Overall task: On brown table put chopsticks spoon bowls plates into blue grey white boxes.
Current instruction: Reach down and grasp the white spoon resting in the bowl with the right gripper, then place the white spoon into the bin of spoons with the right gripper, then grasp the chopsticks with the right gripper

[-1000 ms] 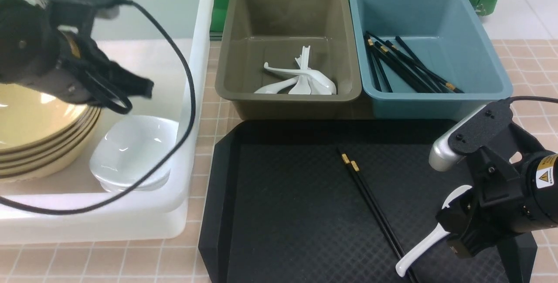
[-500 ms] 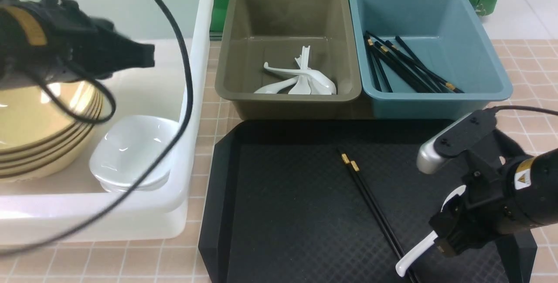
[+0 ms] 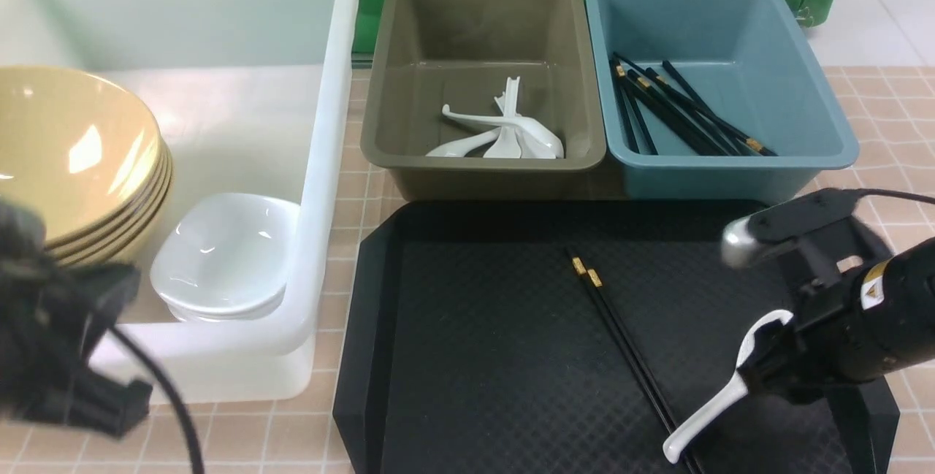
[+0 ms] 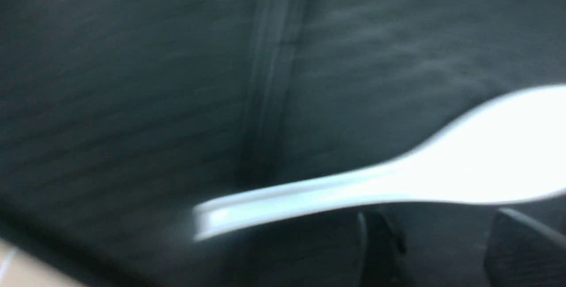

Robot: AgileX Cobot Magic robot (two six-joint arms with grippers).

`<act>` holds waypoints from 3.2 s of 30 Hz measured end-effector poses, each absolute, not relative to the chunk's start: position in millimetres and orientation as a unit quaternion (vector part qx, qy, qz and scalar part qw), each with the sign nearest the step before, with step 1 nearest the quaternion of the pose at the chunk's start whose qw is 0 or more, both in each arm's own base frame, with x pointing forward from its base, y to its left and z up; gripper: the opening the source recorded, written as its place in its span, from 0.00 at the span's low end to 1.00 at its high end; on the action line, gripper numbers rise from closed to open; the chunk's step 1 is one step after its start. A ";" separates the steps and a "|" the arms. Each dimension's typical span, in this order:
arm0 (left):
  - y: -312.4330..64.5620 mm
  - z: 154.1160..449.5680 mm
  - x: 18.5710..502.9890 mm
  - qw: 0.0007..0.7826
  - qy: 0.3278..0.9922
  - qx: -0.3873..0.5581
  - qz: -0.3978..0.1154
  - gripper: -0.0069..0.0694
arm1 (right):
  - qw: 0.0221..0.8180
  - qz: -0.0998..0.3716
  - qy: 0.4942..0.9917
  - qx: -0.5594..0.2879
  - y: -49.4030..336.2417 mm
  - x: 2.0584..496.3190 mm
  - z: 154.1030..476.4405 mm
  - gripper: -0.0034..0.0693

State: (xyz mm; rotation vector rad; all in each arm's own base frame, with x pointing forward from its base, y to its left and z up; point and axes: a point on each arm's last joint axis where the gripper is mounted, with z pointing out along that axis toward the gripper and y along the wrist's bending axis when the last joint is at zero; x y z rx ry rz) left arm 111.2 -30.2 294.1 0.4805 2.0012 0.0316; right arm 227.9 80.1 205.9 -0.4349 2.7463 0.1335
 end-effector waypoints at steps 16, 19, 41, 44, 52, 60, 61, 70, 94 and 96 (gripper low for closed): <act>-27.5 278.5 77.2 0.686 0.698 0.200 -0.047 0.08 | 0.201 0.077 0.976 -0.017 66.2 275.0 157.9 0.66; -27.6 278.1 77.2 0.685 0.699 0.199 -0.048 0.08 | 0.196 0.075 0.977 -0.040 66.8 274.8 159.2 0.44; -28.4 280.5 76.9 0.696 0.686 0.207 -0.044 0.08 | 0.726 0.127 0.667 -0.107 199.2 400.4 304.7 0.31; -28.4 280.0 76.9 0.696 0.686 0.208 -0.044 0.08 | 0.693 0.110 0.700 -0.129 211.6 422.1 262.3 0.31; -28.7 280.2 76.9 0.698 0.684 0.209 -0.045 0.08 | 0.606 0.054 0.753 -0.252 217.6 419.0 236.7 0.50; -28.9 280.8 76.9 0.700 0.681 0.209 -0.046 0.08 | 0.475 0.122 0.808 -0.327 196.4 343.5 333.4 0.66; -28.9 280.8 76.9 0.700 0.681 0.209 -0.046 0.08 | 0.447 0.136 0.823 -0.323 192.7 331.9 340.2 0.66; -28.9 280.8 76.8 0.700 0.682 0.208 -0.047 0.08 | 0.187 0.112 0.927 -0.305 186.9 285.2 252.0 0.64; -28.4 279.2 77.0 0.694 0.688 0.207 -0.045 0.08 | 0.115 0.036 0.937 -0.327 194.9 313.3 160.7 0.23; -28.4 279.2 77.0 0.694 0.688 0.207 -0.045 0.08 | 0.117 0.035 0.935 -0.334 194.6 313.3 162.0 0.24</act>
